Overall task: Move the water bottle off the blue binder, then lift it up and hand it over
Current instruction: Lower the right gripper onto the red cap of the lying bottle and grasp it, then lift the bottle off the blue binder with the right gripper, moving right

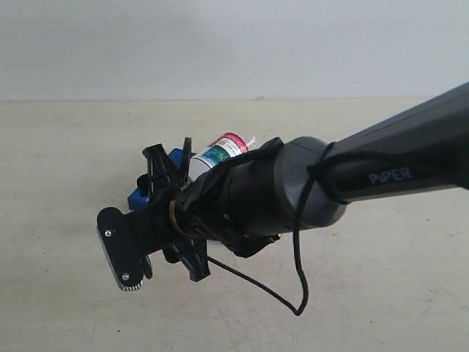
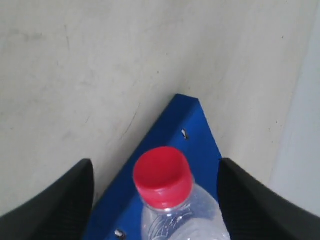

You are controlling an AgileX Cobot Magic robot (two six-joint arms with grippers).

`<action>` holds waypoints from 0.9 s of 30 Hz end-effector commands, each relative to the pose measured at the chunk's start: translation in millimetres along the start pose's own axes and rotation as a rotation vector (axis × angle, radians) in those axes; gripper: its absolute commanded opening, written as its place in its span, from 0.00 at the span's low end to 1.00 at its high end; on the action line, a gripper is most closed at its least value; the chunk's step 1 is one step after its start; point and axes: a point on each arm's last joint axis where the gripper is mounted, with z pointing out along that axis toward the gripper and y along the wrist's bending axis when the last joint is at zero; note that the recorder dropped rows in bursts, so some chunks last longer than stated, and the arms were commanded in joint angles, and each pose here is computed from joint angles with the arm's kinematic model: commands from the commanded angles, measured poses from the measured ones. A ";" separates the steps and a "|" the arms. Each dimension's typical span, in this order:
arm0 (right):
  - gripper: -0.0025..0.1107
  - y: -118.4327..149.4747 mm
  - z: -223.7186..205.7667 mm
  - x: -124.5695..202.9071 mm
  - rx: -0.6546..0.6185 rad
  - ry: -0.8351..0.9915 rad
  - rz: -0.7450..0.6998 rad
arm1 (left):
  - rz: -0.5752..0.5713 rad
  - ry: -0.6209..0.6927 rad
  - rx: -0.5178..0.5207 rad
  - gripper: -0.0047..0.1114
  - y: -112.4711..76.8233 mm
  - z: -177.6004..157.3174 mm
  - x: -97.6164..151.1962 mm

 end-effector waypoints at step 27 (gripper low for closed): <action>0.02 -69.3 -34.7 54.1 0.476 0.243 0.883 | 0.001 -0.021 0.009 0.08 -0.6 -0.4 -2.0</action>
